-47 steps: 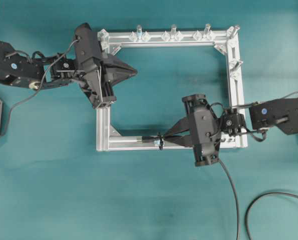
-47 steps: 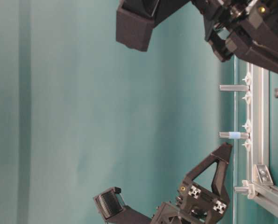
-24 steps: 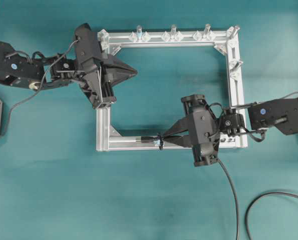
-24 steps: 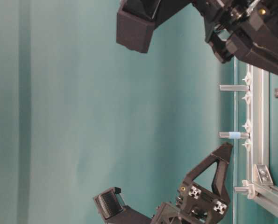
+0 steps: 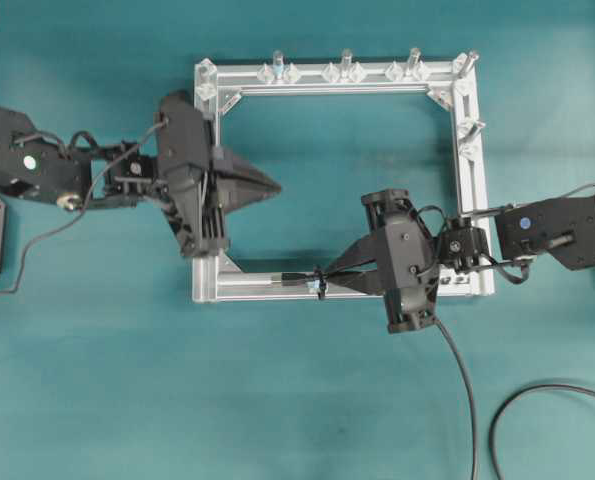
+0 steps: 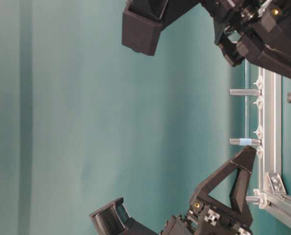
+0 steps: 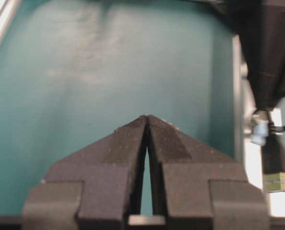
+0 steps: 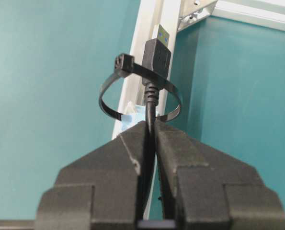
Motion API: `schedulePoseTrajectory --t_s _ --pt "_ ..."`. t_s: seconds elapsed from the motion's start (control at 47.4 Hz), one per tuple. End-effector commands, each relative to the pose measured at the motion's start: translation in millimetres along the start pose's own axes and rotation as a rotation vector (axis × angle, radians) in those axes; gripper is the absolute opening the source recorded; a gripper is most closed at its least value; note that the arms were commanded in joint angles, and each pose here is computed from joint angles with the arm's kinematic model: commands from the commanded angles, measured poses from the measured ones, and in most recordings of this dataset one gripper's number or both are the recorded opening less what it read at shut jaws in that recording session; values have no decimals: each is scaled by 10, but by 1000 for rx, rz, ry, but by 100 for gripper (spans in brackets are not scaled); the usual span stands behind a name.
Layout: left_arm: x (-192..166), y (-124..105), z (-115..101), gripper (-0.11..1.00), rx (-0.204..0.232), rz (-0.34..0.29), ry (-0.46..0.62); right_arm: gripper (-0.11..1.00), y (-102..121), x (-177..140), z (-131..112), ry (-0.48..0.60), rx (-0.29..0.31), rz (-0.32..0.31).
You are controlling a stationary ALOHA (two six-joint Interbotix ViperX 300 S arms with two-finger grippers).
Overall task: Insert the wire through the string loop located in the center.
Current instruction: 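Move the left gripper to the plug emerging from the loop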
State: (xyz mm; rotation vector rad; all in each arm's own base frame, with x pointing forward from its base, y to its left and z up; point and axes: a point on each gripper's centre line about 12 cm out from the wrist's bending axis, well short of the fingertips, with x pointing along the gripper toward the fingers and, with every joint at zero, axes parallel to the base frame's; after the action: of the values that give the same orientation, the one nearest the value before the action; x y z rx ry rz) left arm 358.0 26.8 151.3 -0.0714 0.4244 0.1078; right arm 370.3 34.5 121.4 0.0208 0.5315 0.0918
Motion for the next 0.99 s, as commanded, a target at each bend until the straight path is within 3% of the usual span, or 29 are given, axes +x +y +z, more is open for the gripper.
schedulePoseTrajectory --t_s 0.0,0.317,0.549,0.971 --pt "-17 -118 165 0 7 -31 -49 7 -7 -15 83 -31 -2 0" --pt "-11 -454 255 0 39 -114 -66 7 -6 -15 83 -31 -5 0" --pt "-29 -676 176 0 68 -168 14 7 0 -15 83 -31 -7 1" --pt "-12 -732 98 0 82 -179 80 7 -6 -15 83 -31 -8 0"
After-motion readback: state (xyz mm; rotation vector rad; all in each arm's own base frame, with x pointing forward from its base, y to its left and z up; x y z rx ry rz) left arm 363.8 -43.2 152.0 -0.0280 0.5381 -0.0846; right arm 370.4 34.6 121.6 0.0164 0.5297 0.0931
